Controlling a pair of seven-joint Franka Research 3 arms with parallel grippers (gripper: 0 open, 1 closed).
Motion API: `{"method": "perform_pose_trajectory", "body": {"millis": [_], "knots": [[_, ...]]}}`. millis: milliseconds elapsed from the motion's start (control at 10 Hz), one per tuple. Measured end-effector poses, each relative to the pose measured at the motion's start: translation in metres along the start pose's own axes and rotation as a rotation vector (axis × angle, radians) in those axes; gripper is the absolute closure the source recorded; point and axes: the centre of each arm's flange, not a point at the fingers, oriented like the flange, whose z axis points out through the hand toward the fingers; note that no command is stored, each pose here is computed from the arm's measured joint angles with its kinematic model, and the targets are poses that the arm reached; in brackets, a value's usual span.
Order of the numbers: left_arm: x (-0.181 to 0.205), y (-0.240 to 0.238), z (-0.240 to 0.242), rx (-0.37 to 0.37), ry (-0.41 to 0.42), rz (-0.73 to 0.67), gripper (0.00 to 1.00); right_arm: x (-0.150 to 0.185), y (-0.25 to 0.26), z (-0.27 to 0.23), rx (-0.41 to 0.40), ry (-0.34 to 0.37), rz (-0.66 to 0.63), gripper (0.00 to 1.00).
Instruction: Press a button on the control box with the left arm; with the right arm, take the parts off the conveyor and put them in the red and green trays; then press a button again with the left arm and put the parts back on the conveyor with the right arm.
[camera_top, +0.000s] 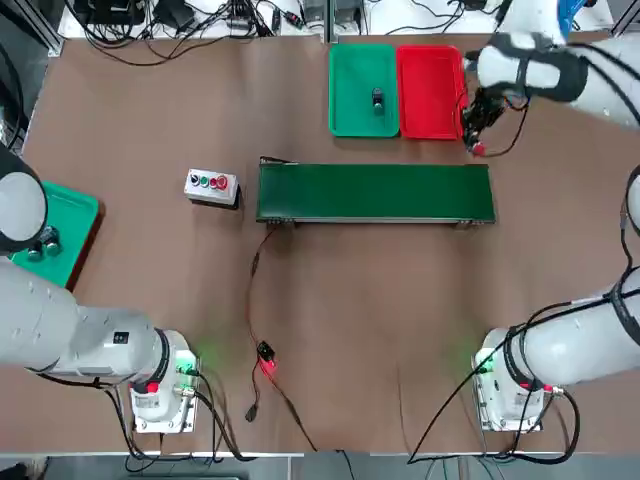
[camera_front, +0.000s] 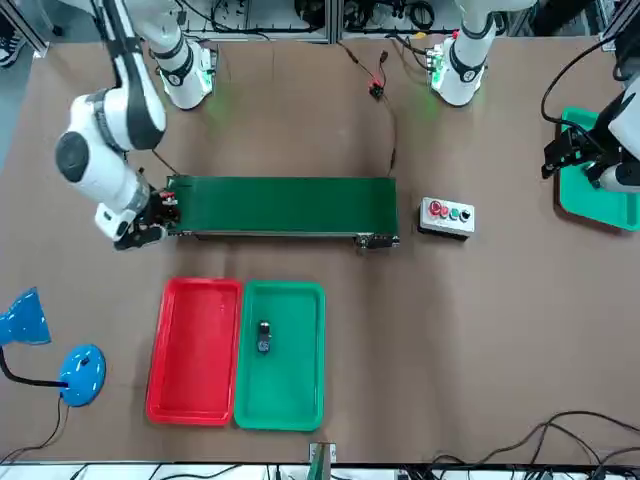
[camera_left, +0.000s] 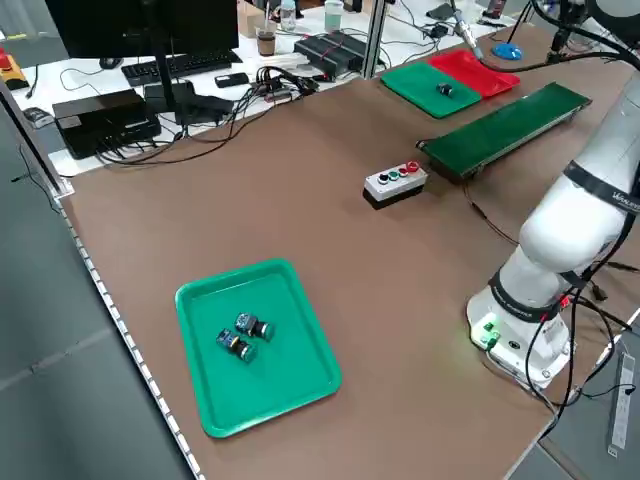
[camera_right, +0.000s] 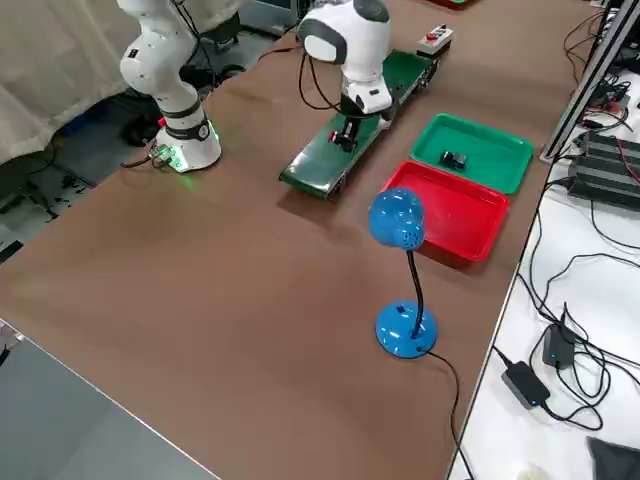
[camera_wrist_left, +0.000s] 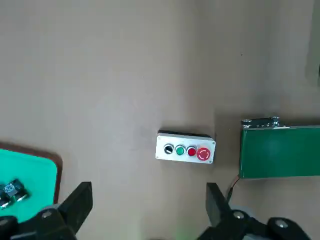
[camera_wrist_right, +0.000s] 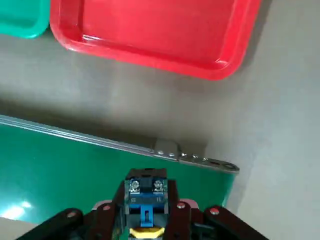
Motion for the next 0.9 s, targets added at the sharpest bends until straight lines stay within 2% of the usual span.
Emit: {"method": "perform_pose_trajectory", "body": {"millis": [300,600,900], "knots": [[0.000,0.000,0.001,0.000,-0.006,0.000,0.00,-0.016,-0.017,0.037,-0.002,0.046,-0.020,0.67],[0.000,0.000,0.001,0.000,-0.007,0.000,0.00,-0.024,-0.020,0.052,-0.014,0.123,-0.026,0.67],[0.000,0.001,0.001,0.000,-0.007,0.001,0.00,-0.029,-0.023,0.063,-0.021,0.149,-0.033,0.67]]}}
